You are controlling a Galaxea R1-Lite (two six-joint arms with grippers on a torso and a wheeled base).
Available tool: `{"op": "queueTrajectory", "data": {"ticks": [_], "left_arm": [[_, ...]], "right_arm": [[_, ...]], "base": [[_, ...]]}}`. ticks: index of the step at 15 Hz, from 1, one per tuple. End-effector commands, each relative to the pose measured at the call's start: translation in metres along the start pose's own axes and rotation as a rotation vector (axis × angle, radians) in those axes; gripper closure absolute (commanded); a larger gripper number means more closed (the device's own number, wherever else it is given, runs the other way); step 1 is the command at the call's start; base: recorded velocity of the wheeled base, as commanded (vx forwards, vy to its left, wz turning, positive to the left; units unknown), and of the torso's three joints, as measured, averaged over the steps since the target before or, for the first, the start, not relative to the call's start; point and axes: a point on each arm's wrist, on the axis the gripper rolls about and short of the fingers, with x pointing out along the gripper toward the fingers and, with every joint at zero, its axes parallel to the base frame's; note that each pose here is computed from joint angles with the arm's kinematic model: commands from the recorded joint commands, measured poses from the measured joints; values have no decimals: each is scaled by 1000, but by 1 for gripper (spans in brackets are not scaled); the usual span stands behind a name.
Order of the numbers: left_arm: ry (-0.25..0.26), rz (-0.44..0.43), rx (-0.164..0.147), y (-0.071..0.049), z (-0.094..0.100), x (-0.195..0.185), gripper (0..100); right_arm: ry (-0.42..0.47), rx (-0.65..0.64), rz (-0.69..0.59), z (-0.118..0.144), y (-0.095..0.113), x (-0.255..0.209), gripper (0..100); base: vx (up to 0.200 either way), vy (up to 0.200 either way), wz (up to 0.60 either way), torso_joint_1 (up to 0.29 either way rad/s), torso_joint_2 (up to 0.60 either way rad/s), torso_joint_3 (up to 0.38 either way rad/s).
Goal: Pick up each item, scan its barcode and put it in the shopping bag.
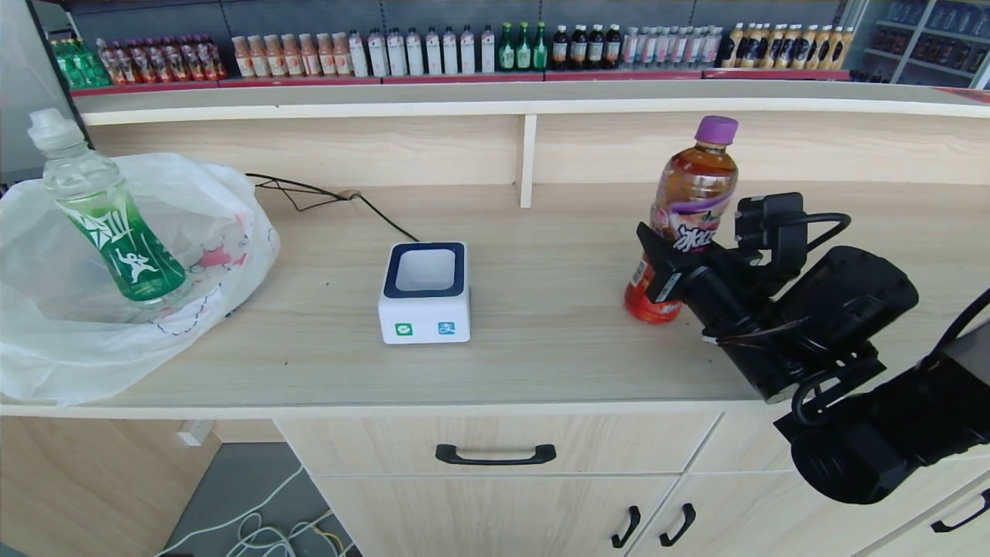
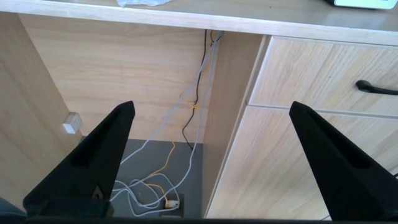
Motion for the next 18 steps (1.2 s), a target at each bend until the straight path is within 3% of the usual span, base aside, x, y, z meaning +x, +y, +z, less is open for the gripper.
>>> {"op": "queueTrajectory", "data": {"ticks": [1,14,18], "left_arm": [[1,1,0,0,0,0,0],[1,1,0,0,0,0,0],[1,1,0,0,0,0,0]], "right_arm": [[1,1,3,1,0,-2,100],[-24,15,3,13,0,-7,100],[-26,42,65,17,21,-13,100]], "base": [[0,0,0,0,0,0],[0,0,0,0,0,0],[0,0,0,0,0,0]]}}
